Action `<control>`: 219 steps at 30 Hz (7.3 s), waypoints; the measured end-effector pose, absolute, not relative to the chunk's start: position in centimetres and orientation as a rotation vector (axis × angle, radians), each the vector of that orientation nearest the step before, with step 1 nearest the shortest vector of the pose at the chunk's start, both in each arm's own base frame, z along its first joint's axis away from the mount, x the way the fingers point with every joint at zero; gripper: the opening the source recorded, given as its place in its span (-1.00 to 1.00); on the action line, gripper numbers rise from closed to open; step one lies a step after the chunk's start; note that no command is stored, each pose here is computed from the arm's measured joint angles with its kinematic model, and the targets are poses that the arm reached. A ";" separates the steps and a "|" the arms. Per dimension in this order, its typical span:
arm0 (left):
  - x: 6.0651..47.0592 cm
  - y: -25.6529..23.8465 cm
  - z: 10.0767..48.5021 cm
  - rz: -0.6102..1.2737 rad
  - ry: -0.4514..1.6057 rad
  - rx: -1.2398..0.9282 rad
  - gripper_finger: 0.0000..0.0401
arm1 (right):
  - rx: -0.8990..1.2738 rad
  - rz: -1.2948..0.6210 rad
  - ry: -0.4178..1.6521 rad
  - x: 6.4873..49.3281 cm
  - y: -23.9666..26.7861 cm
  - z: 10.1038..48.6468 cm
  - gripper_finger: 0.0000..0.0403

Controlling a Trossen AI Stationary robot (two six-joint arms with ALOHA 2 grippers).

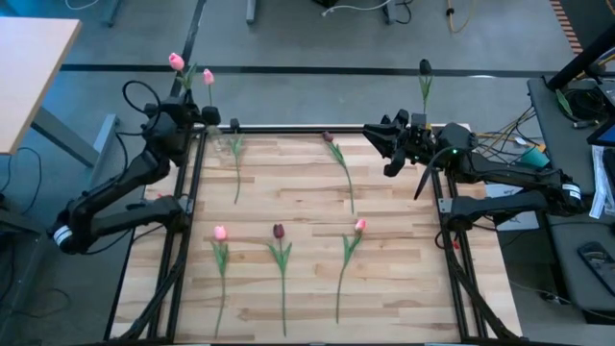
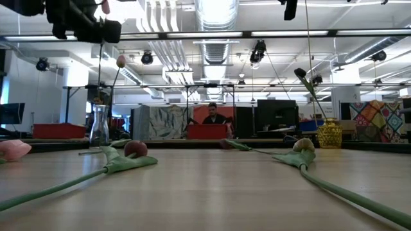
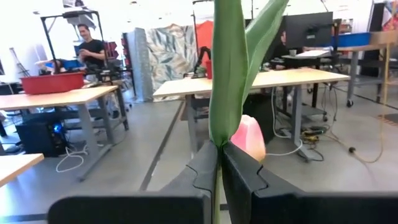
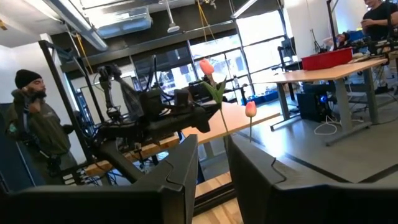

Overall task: Sort flowers into vase by color
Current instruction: Put the top right pink flower into the transparent vase, then put the top red flower into the yellow vase

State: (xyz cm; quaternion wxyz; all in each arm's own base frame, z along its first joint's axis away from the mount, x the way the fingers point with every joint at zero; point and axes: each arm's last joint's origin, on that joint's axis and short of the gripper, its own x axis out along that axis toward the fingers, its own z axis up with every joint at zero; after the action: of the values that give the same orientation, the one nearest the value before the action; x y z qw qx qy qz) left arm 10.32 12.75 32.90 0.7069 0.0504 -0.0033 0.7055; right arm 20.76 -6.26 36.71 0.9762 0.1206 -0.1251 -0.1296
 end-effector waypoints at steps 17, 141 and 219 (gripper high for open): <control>9.8 14.0 30.8 1.580 -0.021 0.114 -1.00 | 0.246 -0.261 -0.251 20.8 -6.3 36.7 -0.63; 10.2 12.1 26.6 1.309 0.375 -0.048 -0.68 | 0.229 -0.265 -0.241 20.8 -6.3 36.6 -0.65; 19.6 0.8 23.9 0.733 0.483 -0.692 -0.82 | 0.597 -0.571 0.787 26.8 -11.3 22.5 -0.34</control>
State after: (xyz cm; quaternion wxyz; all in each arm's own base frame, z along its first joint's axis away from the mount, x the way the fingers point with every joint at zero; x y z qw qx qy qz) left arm 19.59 0.84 23.92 0.8479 -0.3282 0.2289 0.3479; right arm 26.83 -11.31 22.46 0.8418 0.2824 0.3723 -0.2704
